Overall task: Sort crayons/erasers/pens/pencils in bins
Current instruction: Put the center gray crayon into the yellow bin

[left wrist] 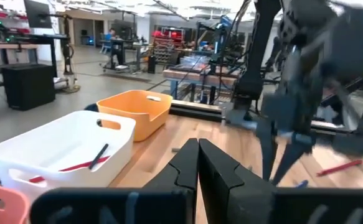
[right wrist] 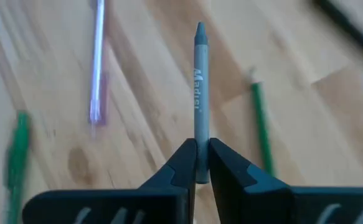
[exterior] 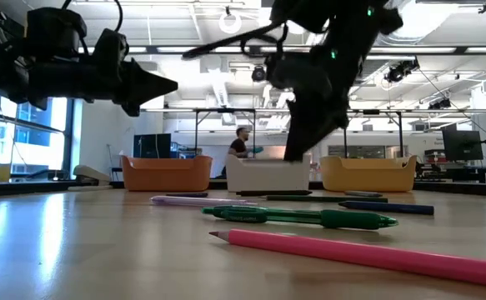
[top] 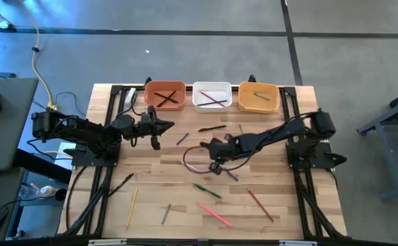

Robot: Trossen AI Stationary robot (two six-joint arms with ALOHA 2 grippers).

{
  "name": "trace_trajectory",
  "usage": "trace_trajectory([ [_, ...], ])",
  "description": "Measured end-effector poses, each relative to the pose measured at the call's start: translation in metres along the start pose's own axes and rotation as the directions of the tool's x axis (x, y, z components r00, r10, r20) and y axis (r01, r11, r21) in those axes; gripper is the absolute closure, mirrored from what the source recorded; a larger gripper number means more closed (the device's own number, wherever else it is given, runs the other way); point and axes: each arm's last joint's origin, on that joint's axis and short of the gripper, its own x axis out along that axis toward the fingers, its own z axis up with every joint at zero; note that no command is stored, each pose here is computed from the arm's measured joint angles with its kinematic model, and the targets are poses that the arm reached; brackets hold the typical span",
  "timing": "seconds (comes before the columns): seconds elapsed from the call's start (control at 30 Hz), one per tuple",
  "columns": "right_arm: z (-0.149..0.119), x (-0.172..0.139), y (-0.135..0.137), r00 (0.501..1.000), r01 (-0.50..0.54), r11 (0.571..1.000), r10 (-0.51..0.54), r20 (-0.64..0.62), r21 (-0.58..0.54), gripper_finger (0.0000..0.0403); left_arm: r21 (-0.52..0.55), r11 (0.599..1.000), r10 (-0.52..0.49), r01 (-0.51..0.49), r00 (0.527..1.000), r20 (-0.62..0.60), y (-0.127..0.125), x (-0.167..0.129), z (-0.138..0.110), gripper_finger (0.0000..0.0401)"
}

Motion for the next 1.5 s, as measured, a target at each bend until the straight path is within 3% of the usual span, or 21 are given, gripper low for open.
trace_trajectory([
  [0.33, 0.028, -0.04, -0.028, 0.991, -0.108, 0.983, 0.094, 0.094, 0.152, 0.0378, 0.005, 1.0, 0.016, -0.016, 1.0, -0.011, 0.0, 0.0, -0.001, 0.0401],
  [0.43, 0.039, -0.05, -0.048, 0.989, -0.115, 0.961, 0.086, 0.121, 0.253, 0.0378, 0.004, 1.0, 0.016, -0.016, 1.0, -0.011, 0.0, 0.0, -0.001, 0.0401],
  [0.53, 0.045, -0.056, -0.078, 0.996, -0.045, 0.943, 0.016, 0.093, 0.329, 0.0378, 0.004, 1.0, 0.016, -0.016, 1.0, -0.014, 0.0, 0.0, -0.001, 0.0401],
  [0.63, 0.043, -0.058, -0.116, 0.994, 0.1, 0.924, -0.107, -0.002, 0.37, 0.0378, 0.004, 1.0, 0.016, -0.016, 1.0, -0.014, 0.0, 0.0, -0.002, 0.0401],
  [0.73, 0.039, -0.06, -0.155, 0.963, 0.269, 0.888, -0.241, -0.12, 0.374, 0.0378, 0.004, 1.0, 0.016, -0.016, 1.0, -0.016, 0.0, 0.0, -0.002, 0.0401],
  [0.83, 0.036, -0.064, -0.19, 0.931, 0.362, 0.853, -0.314, -0.185, 0.376, 0.0378, 0.004, 1.0, 0.017, -0.017, 1.0, -0.018, 0.0, 0.0, -0.002, 0.0401],
  [1.17, 0.034, -0.073, -0.276, 0.892, 0.451, 0.791, -0.404, -0.201, 0.413, 0.0378, 0.004, 1.0, 0.017, -0.017, 1.0, -0.018, 0.0, 0.0, -0.002, 0.0401],
  [1.5, 0.022, -0.022, -0.328, 0.888, 0.448, 0.806, -0.353, -0.294, 0.387, 0.0378, 0.004, 1.0, 0.017, -0.017, 1.0, -0.018, 0.0, 0.0, -0.002, 0.0401],
])
